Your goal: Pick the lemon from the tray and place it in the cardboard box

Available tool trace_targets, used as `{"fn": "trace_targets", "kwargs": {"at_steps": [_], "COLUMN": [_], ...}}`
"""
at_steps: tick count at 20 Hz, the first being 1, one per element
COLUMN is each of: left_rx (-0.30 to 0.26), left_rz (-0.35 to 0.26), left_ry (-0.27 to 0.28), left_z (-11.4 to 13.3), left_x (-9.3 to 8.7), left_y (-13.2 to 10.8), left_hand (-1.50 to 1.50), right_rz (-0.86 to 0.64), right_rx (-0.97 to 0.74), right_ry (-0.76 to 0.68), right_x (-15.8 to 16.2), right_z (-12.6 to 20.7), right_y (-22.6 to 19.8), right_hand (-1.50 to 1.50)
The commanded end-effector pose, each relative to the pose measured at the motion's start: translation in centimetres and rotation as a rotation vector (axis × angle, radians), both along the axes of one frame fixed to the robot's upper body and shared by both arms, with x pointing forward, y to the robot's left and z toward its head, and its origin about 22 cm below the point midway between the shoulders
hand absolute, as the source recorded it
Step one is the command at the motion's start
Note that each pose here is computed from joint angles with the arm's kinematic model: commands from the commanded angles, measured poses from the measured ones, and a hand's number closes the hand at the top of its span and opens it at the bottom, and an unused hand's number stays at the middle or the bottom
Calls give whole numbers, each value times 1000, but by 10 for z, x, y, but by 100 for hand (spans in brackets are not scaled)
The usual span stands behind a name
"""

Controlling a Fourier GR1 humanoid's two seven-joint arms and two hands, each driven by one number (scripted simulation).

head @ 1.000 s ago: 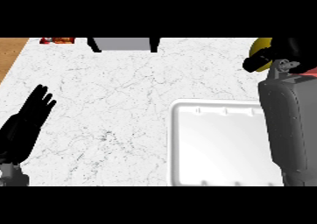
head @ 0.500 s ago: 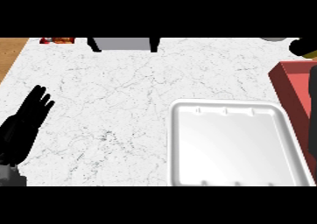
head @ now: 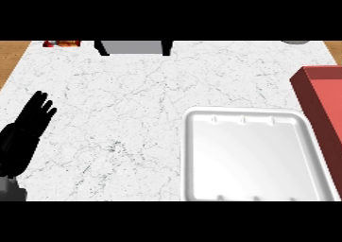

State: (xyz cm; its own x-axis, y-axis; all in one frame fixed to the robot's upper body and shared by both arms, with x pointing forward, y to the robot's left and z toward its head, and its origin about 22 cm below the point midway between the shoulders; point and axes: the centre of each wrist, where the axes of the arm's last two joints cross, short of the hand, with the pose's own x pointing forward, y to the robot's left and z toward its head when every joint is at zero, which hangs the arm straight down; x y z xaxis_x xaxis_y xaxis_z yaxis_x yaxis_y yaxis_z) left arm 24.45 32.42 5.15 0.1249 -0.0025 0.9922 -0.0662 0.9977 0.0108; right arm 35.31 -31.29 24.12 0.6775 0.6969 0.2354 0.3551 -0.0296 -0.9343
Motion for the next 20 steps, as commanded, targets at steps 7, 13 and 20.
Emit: {"fn": "trace_targets", "kwargs": {"at_steps": [7,13,20], "left_rx": [-5,-9,-14], "left_rz": [-7,2,-2], "left_ry": [-1,-4,2], "left_z": [1,-5,-6], "left_x": [-13,5,-10], "left_y": [-3,-3,-19], "left_hand": [0,0,0], "right_rz": [34,-27,28], "right_rx": [73,278,353], "right_ry": [12,142,105], "right_x": [0,-3,-11], "right_z": [-64,-102,-136], "right_y": [-60,-95,-105], "right_hand": [150,150,-150]}}
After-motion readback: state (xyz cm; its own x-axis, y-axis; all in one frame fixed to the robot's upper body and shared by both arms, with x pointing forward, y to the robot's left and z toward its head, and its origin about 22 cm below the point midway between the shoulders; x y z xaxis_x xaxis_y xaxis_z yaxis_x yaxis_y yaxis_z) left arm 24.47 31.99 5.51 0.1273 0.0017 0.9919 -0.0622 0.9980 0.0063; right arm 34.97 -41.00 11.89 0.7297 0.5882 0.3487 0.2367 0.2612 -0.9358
